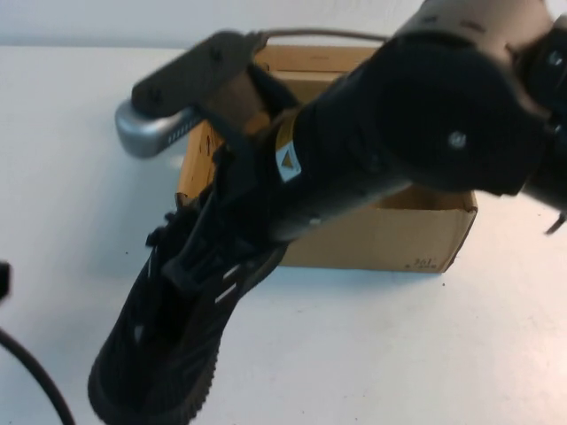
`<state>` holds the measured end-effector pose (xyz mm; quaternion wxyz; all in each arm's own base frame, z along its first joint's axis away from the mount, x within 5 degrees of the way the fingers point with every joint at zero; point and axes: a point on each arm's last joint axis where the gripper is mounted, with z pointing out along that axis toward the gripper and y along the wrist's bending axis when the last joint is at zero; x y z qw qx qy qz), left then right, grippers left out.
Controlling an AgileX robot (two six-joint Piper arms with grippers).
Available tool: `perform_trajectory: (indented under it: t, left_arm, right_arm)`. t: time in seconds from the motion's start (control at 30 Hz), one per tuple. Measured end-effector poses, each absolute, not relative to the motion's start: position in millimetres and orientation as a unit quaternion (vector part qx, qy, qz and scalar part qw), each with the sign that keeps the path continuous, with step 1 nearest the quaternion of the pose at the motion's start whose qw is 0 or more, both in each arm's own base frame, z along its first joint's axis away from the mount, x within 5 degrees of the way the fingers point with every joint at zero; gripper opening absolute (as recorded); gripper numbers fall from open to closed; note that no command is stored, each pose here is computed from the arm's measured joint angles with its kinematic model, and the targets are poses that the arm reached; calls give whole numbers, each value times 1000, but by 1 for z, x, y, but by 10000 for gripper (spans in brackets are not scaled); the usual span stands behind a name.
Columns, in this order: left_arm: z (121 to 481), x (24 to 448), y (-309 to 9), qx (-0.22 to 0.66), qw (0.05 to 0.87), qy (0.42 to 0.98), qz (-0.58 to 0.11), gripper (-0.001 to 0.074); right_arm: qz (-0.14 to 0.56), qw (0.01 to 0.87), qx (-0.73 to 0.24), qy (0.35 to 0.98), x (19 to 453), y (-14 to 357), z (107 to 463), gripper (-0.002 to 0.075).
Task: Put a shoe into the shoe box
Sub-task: Hand over the shoe
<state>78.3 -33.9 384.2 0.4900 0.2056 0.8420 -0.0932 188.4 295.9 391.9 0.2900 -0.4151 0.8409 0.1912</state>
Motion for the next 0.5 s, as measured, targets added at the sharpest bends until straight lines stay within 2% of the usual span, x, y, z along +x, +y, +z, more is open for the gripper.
perform_trajectory:
  t: [0.1,0.33,0.5]
  left_arm:
    - [382,74,-40,247,475,837,-115,663]
    - [387,68,-53,323,488,795,-161,669]
    - [389,67,-56,373,501,767,-147,670]
  right_arm:
    - [182,304,-394,848,191,292,404,2]
    - [172,323,-372,853,200,292,424,2]
    - [158,312,-358,866,215,293,421,2]
